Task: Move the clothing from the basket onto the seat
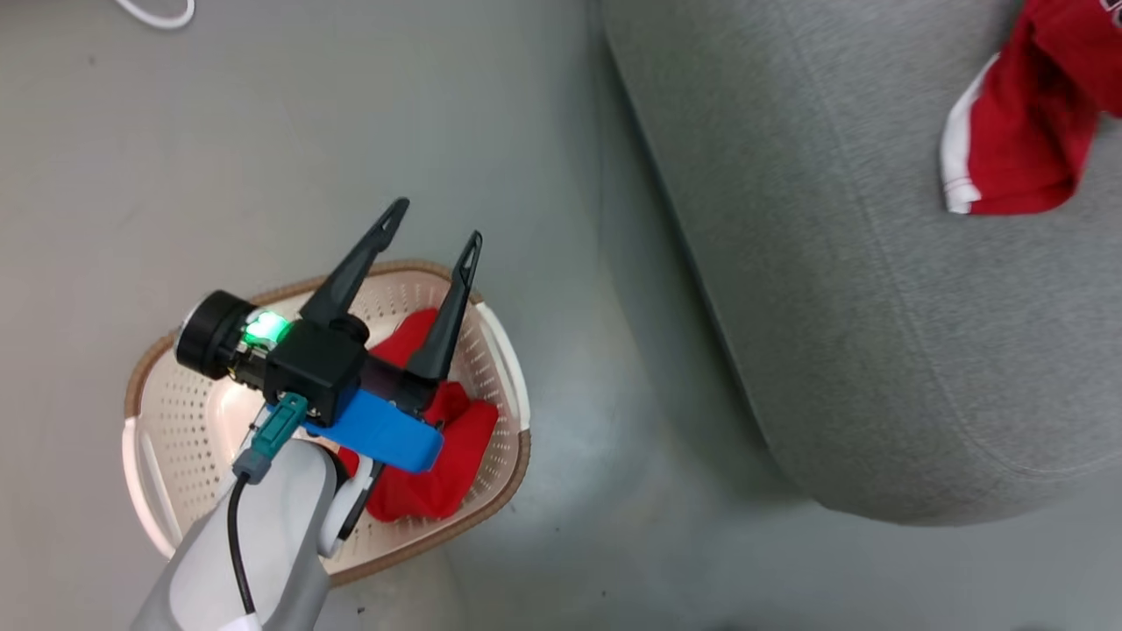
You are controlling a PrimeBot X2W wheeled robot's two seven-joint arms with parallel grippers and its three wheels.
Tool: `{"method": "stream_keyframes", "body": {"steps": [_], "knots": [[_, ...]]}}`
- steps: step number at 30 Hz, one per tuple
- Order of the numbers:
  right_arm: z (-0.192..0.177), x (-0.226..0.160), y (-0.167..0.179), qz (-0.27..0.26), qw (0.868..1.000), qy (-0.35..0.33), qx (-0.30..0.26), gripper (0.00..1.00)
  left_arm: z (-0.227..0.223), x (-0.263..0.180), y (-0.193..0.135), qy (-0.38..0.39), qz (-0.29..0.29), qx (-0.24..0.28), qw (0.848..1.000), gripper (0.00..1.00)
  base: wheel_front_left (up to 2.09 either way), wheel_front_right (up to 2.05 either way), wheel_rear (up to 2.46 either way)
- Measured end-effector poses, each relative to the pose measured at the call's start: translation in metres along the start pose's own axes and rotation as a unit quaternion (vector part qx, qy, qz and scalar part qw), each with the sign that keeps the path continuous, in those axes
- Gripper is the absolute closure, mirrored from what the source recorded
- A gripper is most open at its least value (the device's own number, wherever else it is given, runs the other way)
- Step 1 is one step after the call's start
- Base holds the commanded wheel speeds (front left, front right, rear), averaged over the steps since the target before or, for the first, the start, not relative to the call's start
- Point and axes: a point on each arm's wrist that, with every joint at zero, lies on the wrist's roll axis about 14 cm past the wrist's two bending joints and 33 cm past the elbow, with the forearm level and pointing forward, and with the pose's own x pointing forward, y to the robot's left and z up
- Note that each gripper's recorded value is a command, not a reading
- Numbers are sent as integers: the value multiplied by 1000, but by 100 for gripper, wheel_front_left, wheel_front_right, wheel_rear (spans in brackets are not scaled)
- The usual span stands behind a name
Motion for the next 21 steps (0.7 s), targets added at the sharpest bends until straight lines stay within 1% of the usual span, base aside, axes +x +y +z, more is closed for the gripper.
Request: {"method": "stream_keyframes", "body": {"steps": [3,6,10,14,21], "knots": [[-50,-4,9,-6,999,49,12,100,-6,1,8,0,6,-2,1000,0,0,0,0],[-92,-10,11,-14,995,94,14,100,-13,0,12,3,9,-4,1000,0,0,0,0],[-134,-20,21,-17,990,136,19,100,-23,-3,18,13,14,-5,1000,0,0,0,0],[-149,-25,20,-23,988,151,20,100,-26,-6,22,17,20,-5,1000,0,0,0,0],[-151,-27,21,-18,988,155,6,100,-22,-5,24,13,24,-3,1000,0,0,0,0]]}}
